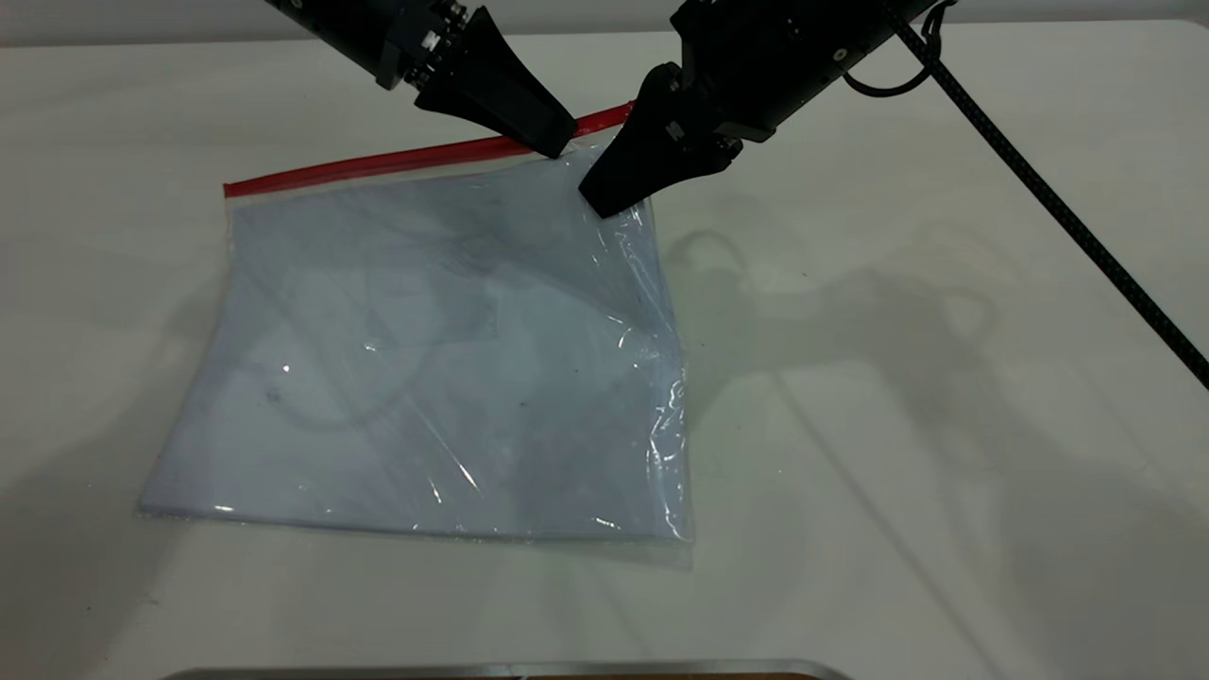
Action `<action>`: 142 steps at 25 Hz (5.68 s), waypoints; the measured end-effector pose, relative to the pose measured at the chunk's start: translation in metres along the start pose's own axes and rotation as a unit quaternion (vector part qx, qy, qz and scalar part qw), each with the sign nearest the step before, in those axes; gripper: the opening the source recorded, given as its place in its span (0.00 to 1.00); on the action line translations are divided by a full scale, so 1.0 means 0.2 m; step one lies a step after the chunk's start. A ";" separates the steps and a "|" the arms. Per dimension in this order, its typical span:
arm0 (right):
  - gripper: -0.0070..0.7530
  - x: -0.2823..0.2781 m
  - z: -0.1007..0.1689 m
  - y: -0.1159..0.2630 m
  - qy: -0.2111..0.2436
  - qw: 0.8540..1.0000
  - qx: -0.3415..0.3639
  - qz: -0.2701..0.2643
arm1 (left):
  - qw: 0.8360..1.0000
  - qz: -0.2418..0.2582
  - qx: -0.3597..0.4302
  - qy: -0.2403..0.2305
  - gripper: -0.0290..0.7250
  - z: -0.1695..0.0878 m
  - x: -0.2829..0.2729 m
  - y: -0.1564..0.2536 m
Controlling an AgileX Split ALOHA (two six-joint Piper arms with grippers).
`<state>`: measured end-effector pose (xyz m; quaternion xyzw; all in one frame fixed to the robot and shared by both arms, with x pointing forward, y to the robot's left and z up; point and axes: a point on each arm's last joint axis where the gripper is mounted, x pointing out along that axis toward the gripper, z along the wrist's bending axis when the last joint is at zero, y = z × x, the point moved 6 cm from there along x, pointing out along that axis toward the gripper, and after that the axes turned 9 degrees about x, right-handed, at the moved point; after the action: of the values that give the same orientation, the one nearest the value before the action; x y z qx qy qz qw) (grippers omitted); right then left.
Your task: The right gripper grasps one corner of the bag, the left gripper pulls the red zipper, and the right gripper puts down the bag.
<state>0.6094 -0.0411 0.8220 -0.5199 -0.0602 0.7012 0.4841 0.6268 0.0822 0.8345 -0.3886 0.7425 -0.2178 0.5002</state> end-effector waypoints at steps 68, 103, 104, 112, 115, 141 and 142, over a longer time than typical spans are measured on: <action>0.29 -0.25 -0.60 0.08 0.150 0.967 0.148 -0.146 | 0.958 0.060 -0.193 -0.206 0.55 0.00 -0.85 0.06; 0.46 -0.80 0.65 0.20 0.208 0.914 0.273 0.217 | 0.817 0.054 -0.231 -0.526 0.55 -1.71 -1.16 0.35; 0.46 -0.83 0.70 0.18 0.211 0.918 0.268 0.201 | 0.815 0.059 -0.233 -0.526 0.55 -1.72 -1.13 0.40; 0.46 -1.15 1.09 0.12 0.207 0.953 0.207 0.080 | 0.805 0.037 -0.250 -0.536 0.55 -1.77 -0.94 0.66; 0.46 -1.24 1.17 0.23 0.212 0.955 0.197 0.059 | 0.798 0.012 -0.245 -0.551 0.55 -1.80 -0.94 0.66; 0.46 -1.35 1.16 0.99 0.305 0.948 0.078 -0.042 | 0.807 -0.018 -0.248 -0.536 0.55 -1.79 -0.89 0.66; 0.46 -1.36 1.16 0.99 0.307 0.947 0.078 -0.051 | 0.807 -0.019 -0.247 -0.536 0.55 -1.79 -0.89 0.66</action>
<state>0.3016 -0.2501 0.9935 -0.6669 0.1195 0.4846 0.5532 0.2876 0.2792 0.9881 -0.5678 0.3776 0.2068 0.7016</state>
